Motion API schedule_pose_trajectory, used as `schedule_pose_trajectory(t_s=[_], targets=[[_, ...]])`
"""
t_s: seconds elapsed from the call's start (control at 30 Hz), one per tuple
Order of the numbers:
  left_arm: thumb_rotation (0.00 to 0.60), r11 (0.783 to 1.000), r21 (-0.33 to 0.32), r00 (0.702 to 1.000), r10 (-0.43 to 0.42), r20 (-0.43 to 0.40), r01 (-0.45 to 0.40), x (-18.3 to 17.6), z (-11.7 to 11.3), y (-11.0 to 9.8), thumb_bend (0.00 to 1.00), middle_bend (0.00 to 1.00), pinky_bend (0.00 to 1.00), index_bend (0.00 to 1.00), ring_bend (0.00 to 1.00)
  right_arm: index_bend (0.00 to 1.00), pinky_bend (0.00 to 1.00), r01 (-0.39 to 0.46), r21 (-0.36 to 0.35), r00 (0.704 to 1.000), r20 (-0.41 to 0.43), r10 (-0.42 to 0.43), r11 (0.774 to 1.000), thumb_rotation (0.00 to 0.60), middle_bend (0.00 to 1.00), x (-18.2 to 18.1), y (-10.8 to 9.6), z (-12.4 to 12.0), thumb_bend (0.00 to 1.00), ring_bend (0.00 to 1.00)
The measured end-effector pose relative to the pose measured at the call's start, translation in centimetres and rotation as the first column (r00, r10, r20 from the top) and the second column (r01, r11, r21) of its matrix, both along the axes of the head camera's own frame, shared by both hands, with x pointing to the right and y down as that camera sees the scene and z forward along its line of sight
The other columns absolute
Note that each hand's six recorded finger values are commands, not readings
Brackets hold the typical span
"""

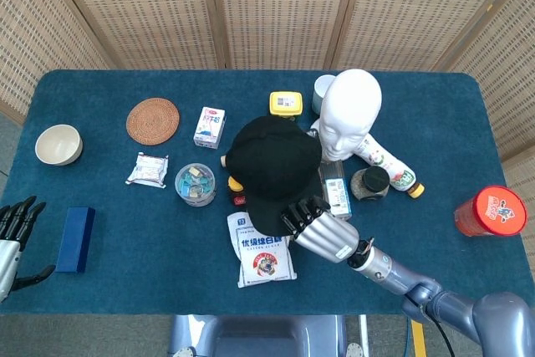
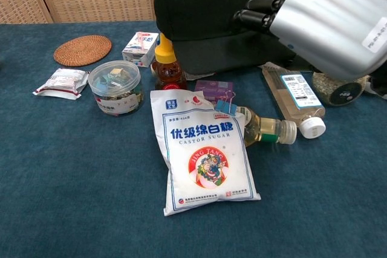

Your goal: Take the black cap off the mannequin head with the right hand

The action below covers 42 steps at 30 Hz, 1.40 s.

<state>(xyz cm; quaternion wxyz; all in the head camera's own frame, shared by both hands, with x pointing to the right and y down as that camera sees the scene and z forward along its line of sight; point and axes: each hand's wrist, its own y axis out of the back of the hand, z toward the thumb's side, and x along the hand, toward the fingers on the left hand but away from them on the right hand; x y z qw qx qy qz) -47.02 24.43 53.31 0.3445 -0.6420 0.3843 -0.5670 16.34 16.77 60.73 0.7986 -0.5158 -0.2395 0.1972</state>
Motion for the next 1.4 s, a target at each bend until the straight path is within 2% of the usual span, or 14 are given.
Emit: schedule_pose_trajectory(t_s=[0.13,0.4,0.7,0.8,0.93,1.03,1.13,1.2,1.33,1.4], targets=[[0.600,1.000,-0.005,1.000,0.002,0.003,-0.002,0.1,0.1,0.0,0.06,0.00,0.02,0.00,0.00,0.00,0.31,-0.046,-0.074,0.999,-0.009,0.046,0.996,0.600,0.06,0.5,0.3,-0.1,0.00,0.09],[0.600,1.000,-0.009,1.000,0.000,0.003,0.000,0.1,0.1,0.1,0.06,0.00,0.02,0.00,0.00,0.00,0.23,-0.133,-0.186,0.991,-0.031,0.130,0.974,0.600,0.01,2.7,0.1,-1.2,0.00,0.03],[0.600,1.000,-0.008,1.000,0.000,-0.004,-0.001,0.0,0.0,0.1,0.06,0.00,0.02,0.00,0.00,0.00,0.24,-0.222,-0.256,0.973,-0.123,0.197,0.941,0.600,0.00,9.0,0.9,-2.1,0.00,0.01],[0.600,1.000,-0.008,1.000,0.004,-0.002,-0.004,0.1,0.0,0.2,0.06,0.00,0.02,0.00,0.00,0.00,0.23,-0.315,-0.296,0.948,-0.142,0.285,0.902,0.600,0.00,12.8,1.1,-3.1,0.00,0.00],[0.600,1.000,-0.014,1.000,0.015,0.002,-0.015,0.4,0.2,0.4,0.06,0.00,0.02,0.00,0.00,0.00,0.23,-0.463,-0.348,0.886,-0.155,0.437,0.815,0.600,0.00,18.2,1.3,-5.0,0.00,0.00],[0.600,1.000,-0.020,1.000,0.024,0.001,-0.024,0.6,0.3,0.4,0.06,0.00,0.02,0.00,0.00,0.00,0.23,-0.541,-0.365,0.837,-0.143,0.528,0.758,0.600,0.00,20.8,1.4,-5.8,0.00,0.00],[0.600,0.999,-0.024,1.000,0.025,-0.003,-0.025,0.6,0.3,0.4,0.06,0.00,0.02,0.00,0.00,0.00,0.22,-0.608,-0.336,0.787,-0.132,0.603,0.719,0.600,0.00,23.0,1.5,-6.7,0.00,0.00],[0.600,0.999,-0.020,1.000,0.026,0.002,-0.026,0.5,0.2,0.3,0.06,0.00,0.02,0.00,0.00,0.00,0.21,-0.633,-0.338,0.763,-0.124,0.634,0.696,0.600,0.00,23.8,1.8,-7.0,0.00,0.00],[0.600,1.000,-0.016,1.000,0.019,0.008,-0.019,0.3,0.1,0.4,0.06,0.00,0.02,0.00,0.00,0.00,0.19,-0.692,-0.388,0.690,-0.109,0.716,0.608,0.600,0.00,25.6,3.3,-7.5,0.00,0.00],[0.600,1.000,-0.014,1.000,0.017,0.010,-0.017,0.3,0.1,0.4,0.06,0.00,0.02,0.00,0.00,0.00,0.19,-0.704,-0.410,0.669,-0.109,0.735,0.580,0.600,0.00,26.0,4.1,-7.6,0.00,0.00]])
